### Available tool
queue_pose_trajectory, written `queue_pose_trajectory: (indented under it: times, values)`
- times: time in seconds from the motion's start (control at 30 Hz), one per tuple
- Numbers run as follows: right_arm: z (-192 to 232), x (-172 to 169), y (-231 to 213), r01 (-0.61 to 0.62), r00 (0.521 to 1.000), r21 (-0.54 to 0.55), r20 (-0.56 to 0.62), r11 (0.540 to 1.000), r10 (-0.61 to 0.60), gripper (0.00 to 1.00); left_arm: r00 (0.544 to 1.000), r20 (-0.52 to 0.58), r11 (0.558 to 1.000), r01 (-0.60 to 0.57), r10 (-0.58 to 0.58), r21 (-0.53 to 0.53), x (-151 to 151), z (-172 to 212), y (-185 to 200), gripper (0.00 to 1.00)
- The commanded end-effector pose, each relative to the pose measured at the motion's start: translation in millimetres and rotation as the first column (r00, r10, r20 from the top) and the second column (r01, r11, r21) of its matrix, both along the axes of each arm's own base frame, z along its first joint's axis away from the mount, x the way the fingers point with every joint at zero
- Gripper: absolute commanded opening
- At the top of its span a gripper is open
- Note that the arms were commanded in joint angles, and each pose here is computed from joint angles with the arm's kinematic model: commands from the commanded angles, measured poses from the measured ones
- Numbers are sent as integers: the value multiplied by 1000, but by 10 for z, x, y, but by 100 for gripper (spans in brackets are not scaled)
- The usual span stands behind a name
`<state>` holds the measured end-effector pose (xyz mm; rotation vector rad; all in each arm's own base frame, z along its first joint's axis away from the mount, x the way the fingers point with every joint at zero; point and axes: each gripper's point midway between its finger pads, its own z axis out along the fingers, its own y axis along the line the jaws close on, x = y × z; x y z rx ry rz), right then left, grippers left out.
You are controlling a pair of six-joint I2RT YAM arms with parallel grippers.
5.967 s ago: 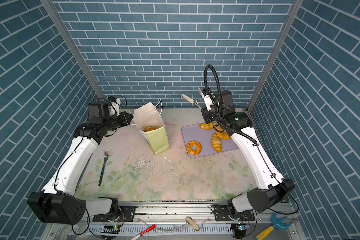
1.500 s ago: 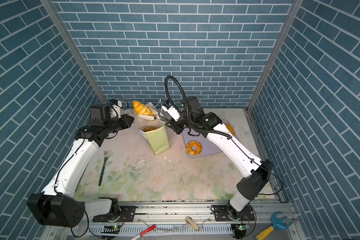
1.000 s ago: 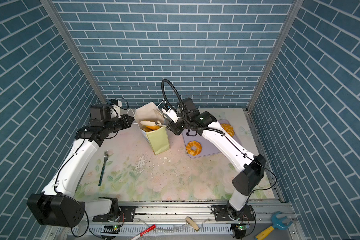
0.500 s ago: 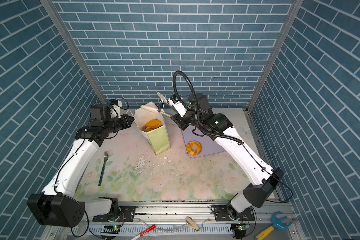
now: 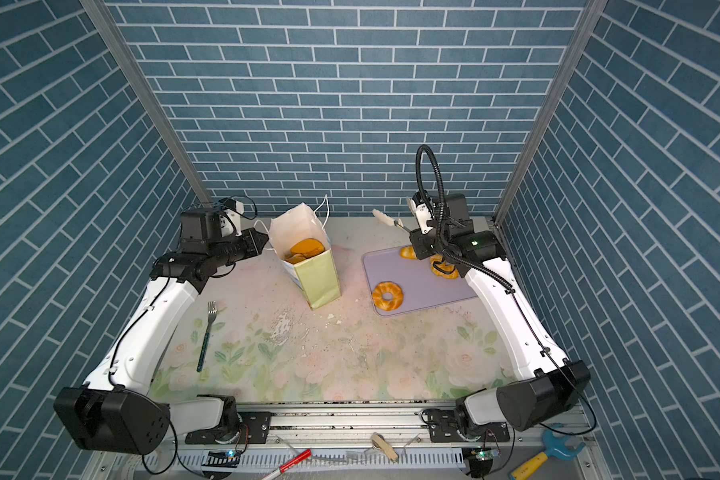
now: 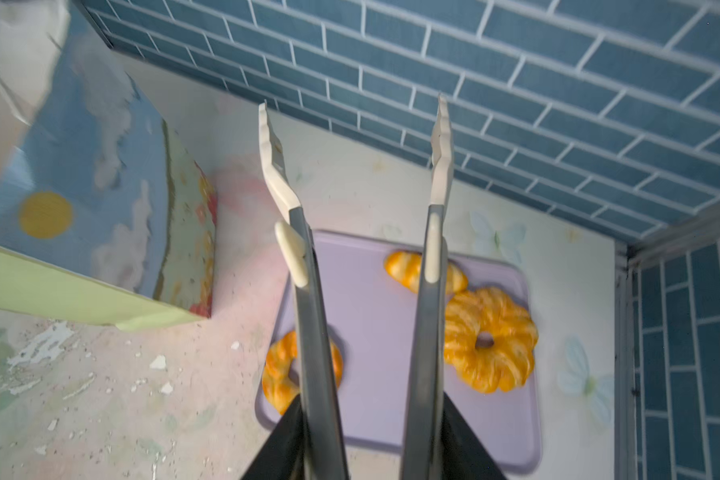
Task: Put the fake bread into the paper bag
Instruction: 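Move the open tongs back over the tray with the right gripper, then lower the tongs onto the orange ring donut and pinch its rim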
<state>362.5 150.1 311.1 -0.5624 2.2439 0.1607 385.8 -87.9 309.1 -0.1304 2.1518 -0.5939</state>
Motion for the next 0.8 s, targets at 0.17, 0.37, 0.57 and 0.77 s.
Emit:
queue_pose_trajectory:
  times: [0.17, 0.37, 0.57, 0.77]
  values:
    - [-794, -308, -128, 21, 938, -58, -345, 998, -39, 46, 1000, 15, 1000, 22, -22, 13, -2, 82, -35, 15]
    - [-1185, -472, -118, -18, 857, -94, -514, 995, -33, 44, 1000, 14, 1000, 24, -24, 14, 19, 96, -38, 15]
    - [-1294, -523, -102, -42, 826, -99, -564, 994, -21, 43, 1000, 9, 1000, 24, -24, 16, 8, 74, -36, 15]
    - [-1375, -605, -177, -62, 801, -141, -597, 988, -35, 41, 1000, 10, 1000, 19, -19, 16, -17, 64, -26, 15]
